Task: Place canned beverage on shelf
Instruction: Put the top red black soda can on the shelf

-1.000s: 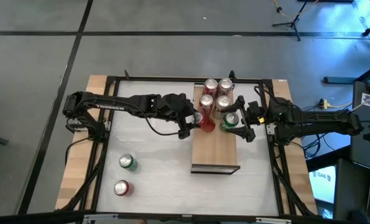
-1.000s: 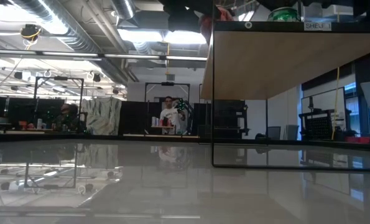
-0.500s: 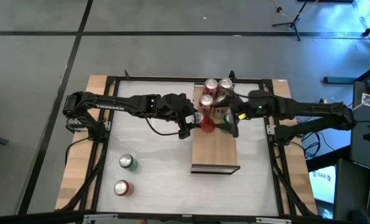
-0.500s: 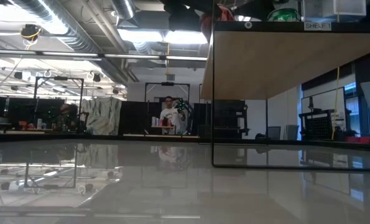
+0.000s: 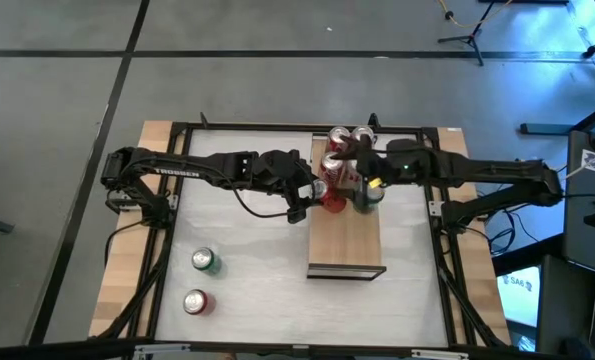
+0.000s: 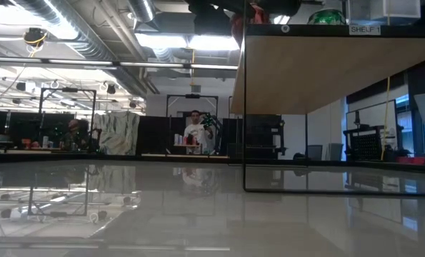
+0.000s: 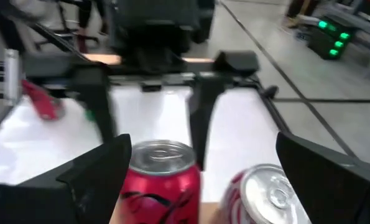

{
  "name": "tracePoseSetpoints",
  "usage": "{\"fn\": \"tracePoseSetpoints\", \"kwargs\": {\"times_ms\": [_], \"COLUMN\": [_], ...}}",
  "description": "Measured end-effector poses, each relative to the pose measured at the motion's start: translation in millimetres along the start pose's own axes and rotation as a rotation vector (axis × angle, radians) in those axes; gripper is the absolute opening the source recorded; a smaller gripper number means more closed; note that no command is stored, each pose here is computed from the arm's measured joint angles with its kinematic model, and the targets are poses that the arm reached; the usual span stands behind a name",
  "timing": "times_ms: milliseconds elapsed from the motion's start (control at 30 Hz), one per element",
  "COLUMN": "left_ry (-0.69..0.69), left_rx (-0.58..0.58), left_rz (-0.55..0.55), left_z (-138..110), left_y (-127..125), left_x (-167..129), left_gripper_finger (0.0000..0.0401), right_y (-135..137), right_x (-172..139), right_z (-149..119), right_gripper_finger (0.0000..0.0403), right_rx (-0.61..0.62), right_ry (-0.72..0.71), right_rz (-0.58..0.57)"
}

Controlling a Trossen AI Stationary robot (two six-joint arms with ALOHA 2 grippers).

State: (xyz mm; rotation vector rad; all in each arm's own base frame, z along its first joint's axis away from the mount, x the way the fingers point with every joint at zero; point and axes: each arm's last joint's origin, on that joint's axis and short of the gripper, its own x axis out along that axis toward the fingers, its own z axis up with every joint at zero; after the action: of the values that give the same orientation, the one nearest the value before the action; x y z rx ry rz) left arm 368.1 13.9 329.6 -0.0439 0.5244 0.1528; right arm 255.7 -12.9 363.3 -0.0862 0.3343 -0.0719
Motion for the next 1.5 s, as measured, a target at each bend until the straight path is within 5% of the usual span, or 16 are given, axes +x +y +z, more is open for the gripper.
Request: {"fn": "tracePoseSetpoints", "kwargs": {"times_ms": [333,1500], "left_ry": [-0.006,-0.009], "left_rx": [0.002,-0.003], "left_rz": [-0.004,0.014], "left_z": [0,1], "left_y": [-2,-2], "left_x": [0,0], "left_gripper_finger": [0.0274,0.0275], "right_y": [0,-1], "right_x": [22,20], "right_z": [-3,-14], "right_gripper_finger": [0.0397,0.0397], "right_rx": [0.000,-0.032], "right_ry": [-0.004,0.116], "right_rz": [-0.037,-0.076]}}
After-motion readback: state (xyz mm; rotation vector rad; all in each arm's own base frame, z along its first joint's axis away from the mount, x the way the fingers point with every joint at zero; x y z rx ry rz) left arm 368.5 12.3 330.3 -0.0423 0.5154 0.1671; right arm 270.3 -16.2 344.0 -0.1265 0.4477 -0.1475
